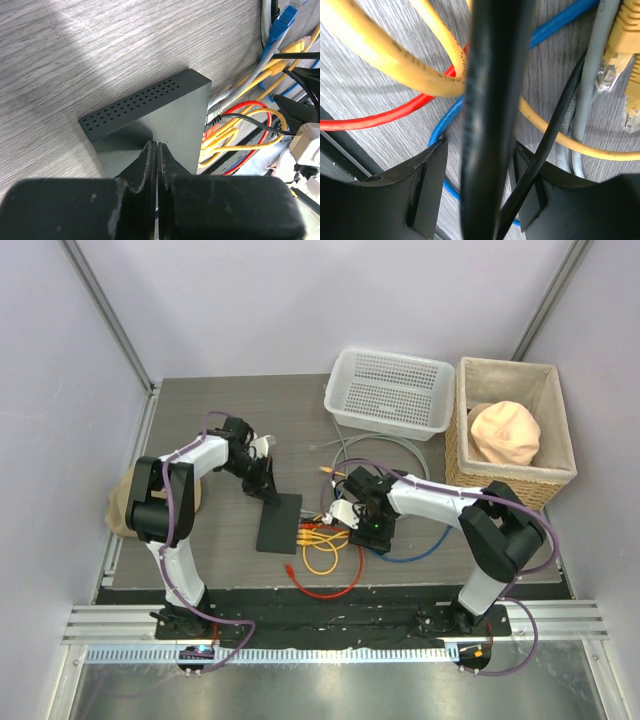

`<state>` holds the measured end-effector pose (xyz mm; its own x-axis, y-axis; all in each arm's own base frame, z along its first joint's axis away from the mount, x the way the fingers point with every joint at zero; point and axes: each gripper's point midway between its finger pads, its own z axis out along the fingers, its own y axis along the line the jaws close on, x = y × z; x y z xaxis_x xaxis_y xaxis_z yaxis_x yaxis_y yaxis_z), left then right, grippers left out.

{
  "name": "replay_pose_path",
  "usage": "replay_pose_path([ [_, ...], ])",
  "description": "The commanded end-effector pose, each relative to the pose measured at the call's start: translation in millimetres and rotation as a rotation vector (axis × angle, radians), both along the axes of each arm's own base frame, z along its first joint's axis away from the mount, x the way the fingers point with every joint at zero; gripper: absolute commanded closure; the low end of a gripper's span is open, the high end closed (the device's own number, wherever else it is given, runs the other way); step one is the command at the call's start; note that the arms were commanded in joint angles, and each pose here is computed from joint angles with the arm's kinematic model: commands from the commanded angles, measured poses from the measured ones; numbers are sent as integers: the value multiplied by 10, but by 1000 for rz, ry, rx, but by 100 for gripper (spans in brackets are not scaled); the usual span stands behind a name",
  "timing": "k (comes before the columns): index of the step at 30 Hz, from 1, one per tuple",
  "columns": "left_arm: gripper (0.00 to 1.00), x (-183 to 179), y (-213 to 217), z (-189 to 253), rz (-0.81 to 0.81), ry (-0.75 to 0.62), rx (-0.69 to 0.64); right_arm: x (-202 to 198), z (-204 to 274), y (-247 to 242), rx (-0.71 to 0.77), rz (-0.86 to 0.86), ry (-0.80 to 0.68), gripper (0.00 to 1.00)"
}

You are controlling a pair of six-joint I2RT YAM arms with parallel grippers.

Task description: Pull the plug from the switch port

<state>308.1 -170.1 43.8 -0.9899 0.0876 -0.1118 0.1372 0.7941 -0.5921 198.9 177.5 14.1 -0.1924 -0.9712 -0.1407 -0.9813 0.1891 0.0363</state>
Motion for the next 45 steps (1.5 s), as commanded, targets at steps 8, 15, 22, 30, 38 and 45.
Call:
replay_pose_path([
  [8,97,85,89,-22,-9,-64,62,80,476,316,157,-93,-60,42],
  [15,97,49,79,-50,-23,-56,69,-105,327,380,166,-54,70,45],
  [22,97,51,57,-7,-33,-71,72,-9,-2,318,65,-89,39,55],
  [30,97,55,18,-18,-42,-75,71,-235,-202,-572,-232,0,97,94],
  [38,97,56,19,-53,-39,-56,76,-425,-74,-1660,-378,33,103,91],
  [45,97,44,17,-63,-41,-52,74,-1,766,-910,11,-39,21,45],
])
